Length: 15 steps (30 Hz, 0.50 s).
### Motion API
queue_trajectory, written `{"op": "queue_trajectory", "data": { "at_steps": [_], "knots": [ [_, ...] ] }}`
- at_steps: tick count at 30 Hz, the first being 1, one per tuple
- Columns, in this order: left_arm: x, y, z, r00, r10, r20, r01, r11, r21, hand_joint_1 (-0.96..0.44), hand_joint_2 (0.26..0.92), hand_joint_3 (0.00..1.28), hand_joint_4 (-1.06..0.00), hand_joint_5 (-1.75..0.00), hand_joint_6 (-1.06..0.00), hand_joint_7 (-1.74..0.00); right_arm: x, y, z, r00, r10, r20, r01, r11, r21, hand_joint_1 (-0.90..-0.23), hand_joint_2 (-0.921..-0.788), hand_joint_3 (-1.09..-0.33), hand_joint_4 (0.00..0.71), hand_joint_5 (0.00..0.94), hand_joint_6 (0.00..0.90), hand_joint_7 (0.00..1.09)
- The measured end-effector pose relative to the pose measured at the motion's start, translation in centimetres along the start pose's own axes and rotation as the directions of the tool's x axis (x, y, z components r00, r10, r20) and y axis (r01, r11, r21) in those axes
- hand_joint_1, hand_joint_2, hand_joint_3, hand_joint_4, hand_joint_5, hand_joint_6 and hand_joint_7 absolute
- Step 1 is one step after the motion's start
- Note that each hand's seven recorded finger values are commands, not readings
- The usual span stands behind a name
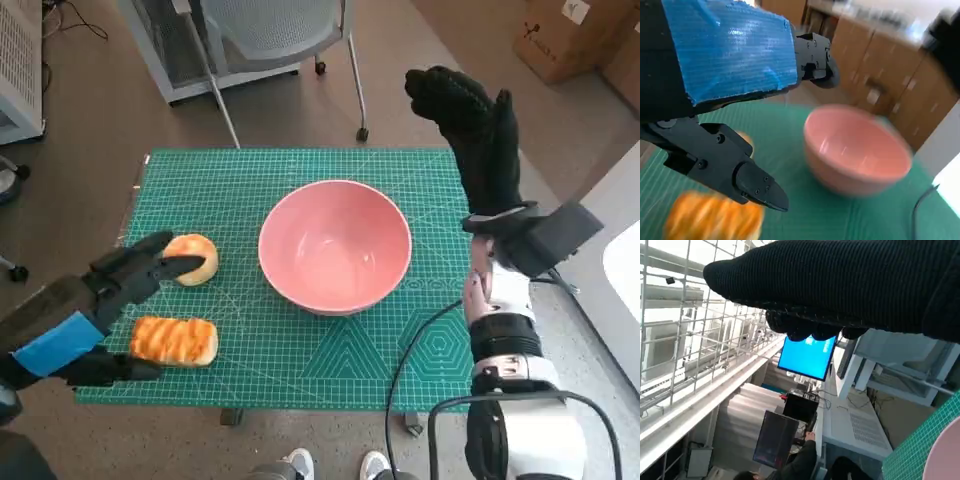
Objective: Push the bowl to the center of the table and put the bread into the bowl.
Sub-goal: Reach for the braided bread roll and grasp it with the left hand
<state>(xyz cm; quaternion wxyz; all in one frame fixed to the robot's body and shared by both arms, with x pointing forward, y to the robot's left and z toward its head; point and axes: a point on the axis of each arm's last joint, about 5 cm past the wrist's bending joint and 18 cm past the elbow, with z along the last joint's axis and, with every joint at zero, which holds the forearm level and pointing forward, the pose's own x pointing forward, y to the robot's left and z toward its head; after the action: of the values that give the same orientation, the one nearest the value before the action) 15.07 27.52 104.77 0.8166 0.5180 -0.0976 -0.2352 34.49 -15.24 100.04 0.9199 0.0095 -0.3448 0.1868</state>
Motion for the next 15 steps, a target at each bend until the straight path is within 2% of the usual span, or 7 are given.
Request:
{"op": "queue_trajectory", "data": {
  "at_steps": [5, 9, 15],
  "knots": [
    [0.2, -0.9, -0.7, 0.997, -0.049, -0.052, 0.049, 0.999, -0.008, -0.07, 0.697, 0.00, -0.19, -0.01, -0.23, -0.29, 0.03, 0.2, -0.1, 1.000, -0.003, -0.002, 0.003, 1.000, 0.022, -0.577, -0.921, -0.629, 0.321, 0.004, 0.471, 0.01],
    [0.5, -1.7, -1.2, 0.993, -0.077, -0.090, 0.077, 0.997, -0.003, -0.08, 0.700, 0.00, -0.22, 0.00, -0.32, -0.16, 0.08, 0.1, -0.1, 1.000, -0.005, 0.001, 0.005, 0.999, 0.033, -0.577, -0.921, -0.627, 0.322, 0.004, 0.472, 0.01],
    [1.1, -3.0, -2.2, 0.983, -0.093, -0.156, 0.102, 0.994, 0.050, -0.09, 0.705, 0.00, -0.25, -0.01, -0.39, -0.09, 0.15, 0.1, -0.1, 1.000, 0.001, 0.001, -0.001, 0.999, 0.039, -0.579, -0.921, -0.624, 0.323, 0.003, 0.473, 0.01]
  ]
}}
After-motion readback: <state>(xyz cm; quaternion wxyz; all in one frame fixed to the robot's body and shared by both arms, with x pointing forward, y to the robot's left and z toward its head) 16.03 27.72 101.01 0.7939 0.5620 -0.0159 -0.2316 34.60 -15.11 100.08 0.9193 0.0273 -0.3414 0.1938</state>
